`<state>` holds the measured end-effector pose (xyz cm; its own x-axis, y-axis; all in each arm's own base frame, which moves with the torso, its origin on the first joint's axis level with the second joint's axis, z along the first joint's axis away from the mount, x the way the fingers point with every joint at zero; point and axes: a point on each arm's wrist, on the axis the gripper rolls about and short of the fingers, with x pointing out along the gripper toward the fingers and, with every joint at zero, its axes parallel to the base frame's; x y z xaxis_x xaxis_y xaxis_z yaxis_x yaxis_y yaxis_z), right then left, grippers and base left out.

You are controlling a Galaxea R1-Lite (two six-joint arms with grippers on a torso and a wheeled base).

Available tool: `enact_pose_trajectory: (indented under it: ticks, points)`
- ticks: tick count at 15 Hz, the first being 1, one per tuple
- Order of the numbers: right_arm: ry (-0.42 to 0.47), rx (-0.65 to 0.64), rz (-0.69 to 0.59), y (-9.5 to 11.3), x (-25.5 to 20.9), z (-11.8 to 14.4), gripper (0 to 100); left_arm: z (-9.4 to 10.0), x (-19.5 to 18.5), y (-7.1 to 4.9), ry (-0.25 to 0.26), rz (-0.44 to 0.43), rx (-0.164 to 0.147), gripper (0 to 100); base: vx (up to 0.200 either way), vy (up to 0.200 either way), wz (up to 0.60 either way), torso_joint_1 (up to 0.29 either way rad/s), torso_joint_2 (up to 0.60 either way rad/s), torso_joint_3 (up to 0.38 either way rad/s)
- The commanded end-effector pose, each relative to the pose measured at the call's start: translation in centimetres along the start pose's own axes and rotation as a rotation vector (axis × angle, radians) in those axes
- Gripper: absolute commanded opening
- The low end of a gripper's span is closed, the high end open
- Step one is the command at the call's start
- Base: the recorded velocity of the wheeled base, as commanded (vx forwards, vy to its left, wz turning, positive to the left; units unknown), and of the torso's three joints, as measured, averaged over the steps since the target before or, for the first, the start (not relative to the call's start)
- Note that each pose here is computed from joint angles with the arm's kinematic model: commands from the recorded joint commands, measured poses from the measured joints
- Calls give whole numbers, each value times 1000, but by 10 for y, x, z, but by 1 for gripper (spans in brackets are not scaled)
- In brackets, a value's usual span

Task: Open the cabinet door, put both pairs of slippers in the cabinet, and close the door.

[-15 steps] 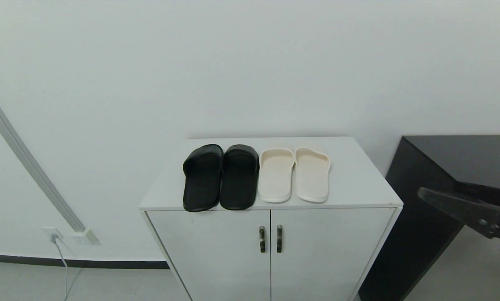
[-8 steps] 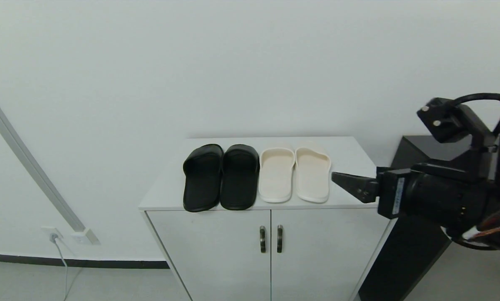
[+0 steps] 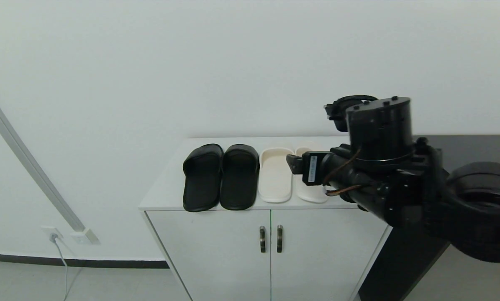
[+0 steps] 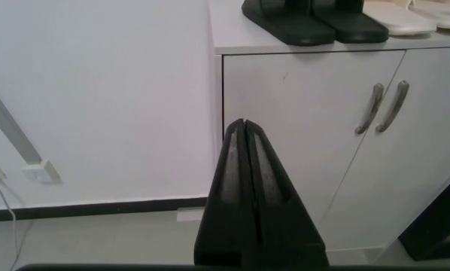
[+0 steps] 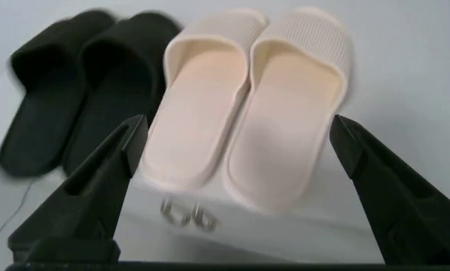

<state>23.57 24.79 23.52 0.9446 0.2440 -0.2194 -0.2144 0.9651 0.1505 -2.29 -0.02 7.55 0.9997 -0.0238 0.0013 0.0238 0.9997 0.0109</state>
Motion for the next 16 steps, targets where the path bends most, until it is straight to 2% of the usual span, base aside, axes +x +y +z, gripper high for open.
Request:
enact_pose_trajectory:
  ticks: [1,7,16]
  points:
    - [11,-26,-75,19,39,-23,100,0,0,0,1,-1,-2,0,0,0,0,0,0,0]
    - [5,-35,-141,31,75,-37,100,0,0,0,1,-1,-2,0,0,0,0,0,0,0]
    - [-16,-6,-218,17,128,-42,100,0,0,0,1,1,-2,0,0,0,0,0,0,0]
